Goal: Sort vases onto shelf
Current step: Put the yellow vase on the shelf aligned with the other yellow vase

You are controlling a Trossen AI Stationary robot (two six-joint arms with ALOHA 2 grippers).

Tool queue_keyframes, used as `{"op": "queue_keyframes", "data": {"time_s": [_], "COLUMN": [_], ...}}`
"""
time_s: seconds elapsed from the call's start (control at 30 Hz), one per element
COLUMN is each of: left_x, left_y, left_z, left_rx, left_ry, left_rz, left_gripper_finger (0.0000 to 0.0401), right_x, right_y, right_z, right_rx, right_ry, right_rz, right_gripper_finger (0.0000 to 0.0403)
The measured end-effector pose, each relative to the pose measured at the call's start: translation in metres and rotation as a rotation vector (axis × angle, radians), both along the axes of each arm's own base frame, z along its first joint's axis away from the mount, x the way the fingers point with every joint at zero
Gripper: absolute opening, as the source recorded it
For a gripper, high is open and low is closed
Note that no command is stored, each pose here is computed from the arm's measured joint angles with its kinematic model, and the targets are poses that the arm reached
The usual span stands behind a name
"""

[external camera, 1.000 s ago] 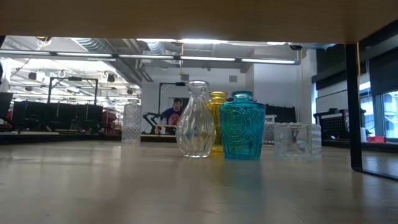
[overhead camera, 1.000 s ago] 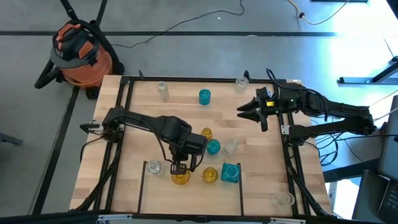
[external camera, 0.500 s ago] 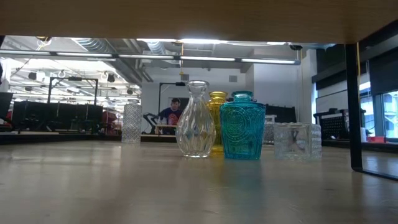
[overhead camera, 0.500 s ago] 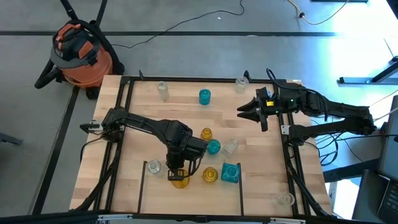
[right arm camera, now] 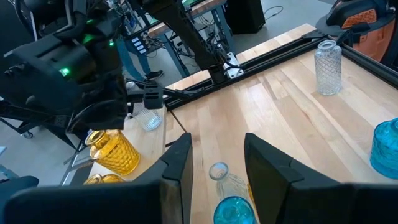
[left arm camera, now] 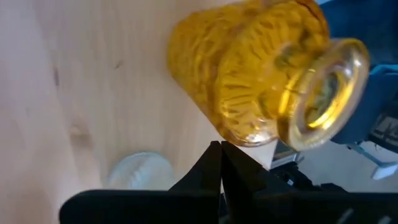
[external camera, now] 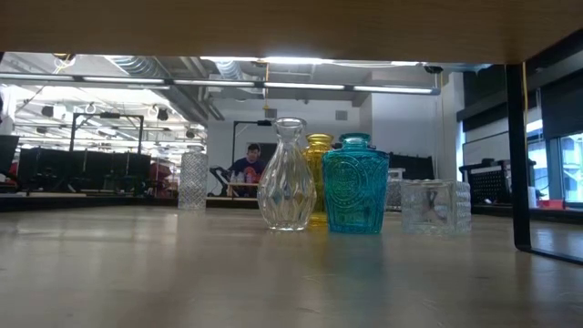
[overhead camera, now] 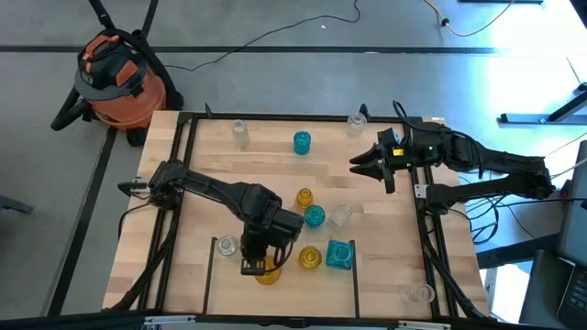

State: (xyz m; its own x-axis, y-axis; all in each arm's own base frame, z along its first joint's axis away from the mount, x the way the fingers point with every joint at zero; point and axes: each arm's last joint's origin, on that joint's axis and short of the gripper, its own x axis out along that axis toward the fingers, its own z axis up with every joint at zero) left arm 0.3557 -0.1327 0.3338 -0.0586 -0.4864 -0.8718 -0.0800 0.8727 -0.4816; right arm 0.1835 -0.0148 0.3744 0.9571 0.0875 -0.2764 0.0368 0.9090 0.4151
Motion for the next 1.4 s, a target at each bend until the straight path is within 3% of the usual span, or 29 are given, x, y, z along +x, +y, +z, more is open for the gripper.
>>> {"op": "queue_keyframes", "data": {"time_s": [0.87,1.07,1.4], "left_x": [0.021,0.027,0.033], "left_y": [-0.016,-0.019,-0.022], "left_z": [-0.005,-0.004,-0.008], "left_rx": [-0.108,-0.084,-0.101], "left_ry": [-0.24,-0.348,-0.402], "left_rz": [-0.151,-0.201,-0.253], "left_gripper_finger": [0.0,0.0,0.0], "right_x": [0.0,0.0,0.0], "right_y": [0.0,0.001,0.001], "right_z": [-0.001,-0.001,-0.001], "right_rx": [0.007,0.014,0.014], "right_ry": [0.007,0.008,0.009], "right_rz": [0.0,0.024,0.023], "right_gripper_finger": [0.0111,0.0111,0.0111]}}
